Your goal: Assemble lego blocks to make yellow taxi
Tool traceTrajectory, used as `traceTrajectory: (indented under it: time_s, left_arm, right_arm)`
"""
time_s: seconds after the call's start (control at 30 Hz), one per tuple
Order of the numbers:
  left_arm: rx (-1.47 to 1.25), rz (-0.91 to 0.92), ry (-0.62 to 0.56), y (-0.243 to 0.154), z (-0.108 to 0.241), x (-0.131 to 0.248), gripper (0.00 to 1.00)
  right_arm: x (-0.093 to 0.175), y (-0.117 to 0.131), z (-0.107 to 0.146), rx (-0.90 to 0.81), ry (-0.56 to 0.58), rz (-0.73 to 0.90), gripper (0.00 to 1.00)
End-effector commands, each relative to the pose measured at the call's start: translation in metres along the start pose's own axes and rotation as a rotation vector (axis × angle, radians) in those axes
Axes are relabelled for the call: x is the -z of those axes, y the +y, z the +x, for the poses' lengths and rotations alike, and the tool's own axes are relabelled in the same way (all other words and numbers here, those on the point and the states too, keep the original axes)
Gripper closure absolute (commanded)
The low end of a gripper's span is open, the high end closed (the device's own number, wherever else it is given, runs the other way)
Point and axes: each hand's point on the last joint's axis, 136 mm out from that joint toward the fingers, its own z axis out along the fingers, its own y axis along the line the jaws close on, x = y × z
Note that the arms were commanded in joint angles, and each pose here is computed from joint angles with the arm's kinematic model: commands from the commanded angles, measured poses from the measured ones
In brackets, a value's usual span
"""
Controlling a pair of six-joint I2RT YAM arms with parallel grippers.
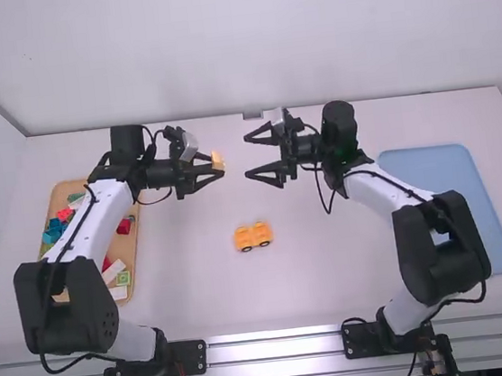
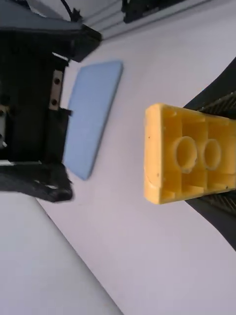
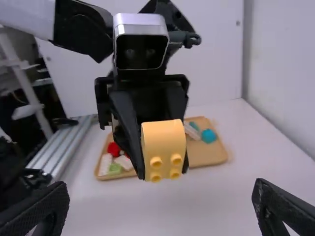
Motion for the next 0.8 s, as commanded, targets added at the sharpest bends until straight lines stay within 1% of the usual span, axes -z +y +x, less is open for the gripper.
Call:
traceTrajectory:
  time_s: [0.0, 0.2, 0.37, 0.4, 0.47, 0.53, 0.6, 0.7, 0.73, 0.77]
  left_arm:
    - [-0.014, 0.104, -0.067, -0.019, -0.008, -0.007, 0.92]
    - [-0.045, 0.108, -0.027, -0.022, -0.004, -0.023, 0.96]
    - [-0.071, 0.122, -0.022, -0.026, -0.005, -0.031, 0.97]
    - [-0.073, 0.127, -0.025, -0.027, -0.006, -0.031, 0.96]
    - [-0.072, 0.128, -0.022, -0.027, -0.006, -0.032, 0.96]
    - [-0.069, 0.127, -0.02, -0.027, -0.005, -0.032, 0.96]
    - [-0.065, 0.129, -0.019, -0.028, -0.005, -0.032, 0.96]
    - [-0.065, 0.129, -0.019, -0.028, -0.005, -0.032, 0.96]
    - [-0.066, 0.129, -0.02, -0.028, -0.005, -0.032, 0.96]
    - [-0.066, 0.129, -0.02, -0.028, -0.005, -0.032, 0.96]
  right_arm:
    - [-0.005, 0.007, -0.006, -0.023, 0.002, -0.074, 0.02]
    - [-0.015, 0.016, -0.009, -0.013, 0.007, -0.129, 0.03]
    - [-0.021, 0.019, -0.007, -0.034, 0.014, -0.139, 0.06]
    - [-0.021, 0.017, -0.007, -0.043, 0.014, -0.128, 0.11]
    - [-0.022, 0.011, -0.007, -0.075, 0.013, -0.096, 0.16]
    - [-0.022, 0.011, -0.007, -0.077, 0.012, -0.093, 0.17]
    - [-0.022, 0.011, -0.007, -0.076, 0.011, -0.093, 0.21]
    - [-0.022, 0.011, -0.007, -0.072, 0.011, -0.093, 0.27]
    - [-0.023, 0.011, -0.007, -0.07, 0.011, -0.095, 0.33]
    - [-0.023, 0.011, -0.007, -0.07, 0.011, -0.095, 0.33]
